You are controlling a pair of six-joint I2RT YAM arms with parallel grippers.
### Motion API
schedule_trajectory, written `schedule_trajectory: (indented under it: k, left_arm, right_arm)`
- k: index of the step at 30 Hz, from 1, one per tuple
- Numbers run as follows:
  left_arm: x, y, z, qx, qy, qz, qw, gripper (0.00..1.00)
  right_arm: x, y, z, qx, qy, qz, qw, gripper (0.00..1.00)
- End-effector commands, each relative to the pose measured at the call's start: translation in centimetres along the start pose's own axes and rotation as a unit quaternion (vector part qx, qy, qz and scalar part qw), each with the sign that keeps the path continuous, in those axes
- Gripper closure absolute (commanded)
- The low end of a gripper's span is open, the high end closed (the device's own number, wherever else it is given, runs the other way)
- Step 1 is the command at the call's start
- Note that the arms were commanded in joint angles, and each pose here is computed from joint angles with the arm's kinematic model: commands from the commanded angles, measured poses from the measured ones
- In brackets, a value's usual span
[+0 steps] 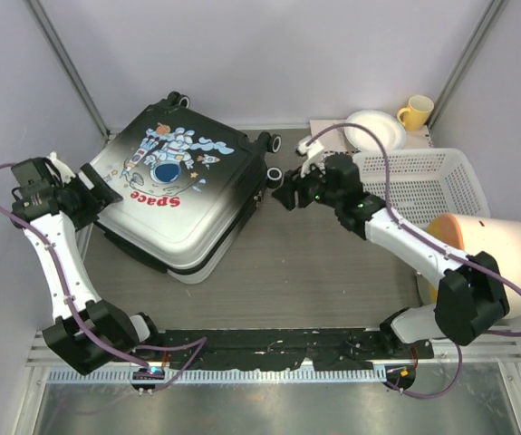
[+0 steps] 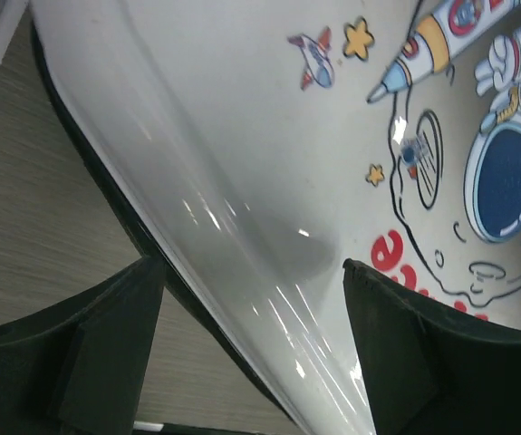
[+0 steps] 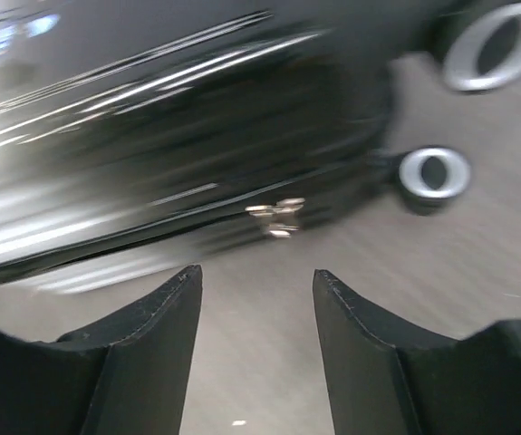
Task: Open, take out, and arrange the luggage
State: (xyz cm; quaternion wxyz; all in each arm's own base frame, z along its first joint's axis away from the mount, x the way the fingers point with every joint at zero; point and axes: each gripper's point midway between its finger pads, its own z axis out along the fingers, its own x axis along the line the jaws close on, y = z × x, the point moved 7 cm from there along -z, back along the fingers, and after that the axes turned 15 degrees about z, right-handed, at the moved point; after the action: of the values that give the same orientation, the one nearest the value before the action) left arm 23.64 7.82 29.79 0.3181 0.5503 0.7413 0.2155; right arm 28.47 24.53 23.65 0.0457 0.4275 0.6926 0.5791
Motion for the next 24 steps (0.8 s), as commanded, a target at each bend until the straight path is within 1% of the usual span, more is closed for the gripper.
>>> schedule_trajectory:
  k: [1, 2, 3, 4, 6, 8, 10, 14, 15, 16, 17, 18, 19, 20, 21, 22, 23, 24]
  left_arm:
    - [0.2, 3.1, -1.0, -0.104, -0.01, -0.068, 0.992, 0.16]
    - [0.1, 3.1, -0.8, -0.105, -0.019, -0.072, 0.992, 0.17]
    - [0.2, 2.7, -0.3, -0.1, -0.024, -0.079, 0.992, 0.16]
    - [0.4, 2.5, 0.0, -0.095, -0.024, -0.083, 0.992, 0.17]
    - [0.8, 1.8, 0.9, -0.075, -0.018, -0.093, 0.993, 0.17]
    - [1.2, 1.0, 1.6, -0.057, -0.016, -0.102, 0.993, 0.17]
    - [1.3, 0.7, 1.7, -0.056, -0.015, -0.106, 0.993, 0.18]
    - [1.4, -1.0, 1.9, -0.047, -0.007, -0.114, 0.992, 0.18]
    - [1.3, -1.2, 1.5, -0.052, -0.004, -0.112, 0.992, 0.18]
    - [1.3, -1.5, 1.7, -0.052, -0.004, -0.115, 0.992, 0.18]
    - [1.3, -2.1, 2.0, -0.047, -0.006, -0.119, 0.992, 0.18]
    - [1.2, -2.3, 2.0, -0.046, -0.005, -0.123, 0.991, 0.18]
    - [1.2, -2.6, 2.1, -0.041, -0.006, -0.126, 0.991, 0.18]
    - [1.3, -2.9, 2.3, -0.035, -0.007, -0.13, 0.991, 0.18]
    - [1.2, -3.1, 2.3, -0.033, -0.008, -0.132, 0.991, 0.18]
    - [1.2, -3.1, 2.2, -0.035, -0.008, -0.131, 0.991, 0.18]
    - [1.2, -3.3, 2.3, -0.033, -0.006, -0.133, 0.991, 0.17]
    - [1.3, -3.4, 2.3, -0.035, -0.002, -0.131, 0.991, 0.17]
  right_arm:
    - [-6.2, 3.5, -1.7, -0.043, -0.053, -0.01, 0.998, 0.39]
    - [-7.6, 3.9, -1.2, -0.041, -0.058, 0.004, 0.997, 0.34]
    - [-7.7, 6.3, -1.1, -0.065, -0.053, 0.004, 0.997, 0.32]
    - [-8.5, 7.8, -1.1, -0.085, -0.055, 0.008, 0.995, 0.3]
    - [-9.5, 10.4, 0.2, -0.122, -0.067, 0.006, 0.99, 0.3]
    - [-10.3, 12.0, 1.2, -0.149, -0.085, 0.014, 0.985, 0.3]
    - [-11.5, 14.1, 2.9, -0.185, -0.107, 0.03, 0.976, 0.3]
    - [-13.9, 16.7, 6.0, -0.225, -0.133, 0.045, 0.964, 0.3]
    - [-13.5, 18.8, 6.3, -0.247, -0.124, 0.038, 0.96, 0.3]
    - [-14.8, 17.9, 8.1, -0.235, -0.125, 0.044, 0.963, 0.3]
    - [-14.9, 18.1, 9.0, -0.233, -0.112, 0.047, 0.965, 0.3]
    - [-14.2, 20.0, 9.3, -0.246, -0.095, 0.04, 0.964, 0.3]
    - [-15.7, 18.6, 11.5, -0.226, -0.095, 0.05, 0.968, 0.3]
    - [-15.8, 18.7, 12.3, -0.221, -0.087, 0.051, 0.97, 0.32]
    - [-15.2, 19.8, 12.9, -0.219, -0.069, 0.044, 0.972, 0.32]
    - [-15.2, 19.5, 13.8, -0.21, -0.061, 0.041, 0.975, 0.32]
    - [-16.0, 18.1, 15.5, -0.188, -0.061, 0.045, 0.979, 0.33]
    - [-15.5, 18.5, 15.8, -0.179, -0.049, 0.038, 0.982, 0.33]
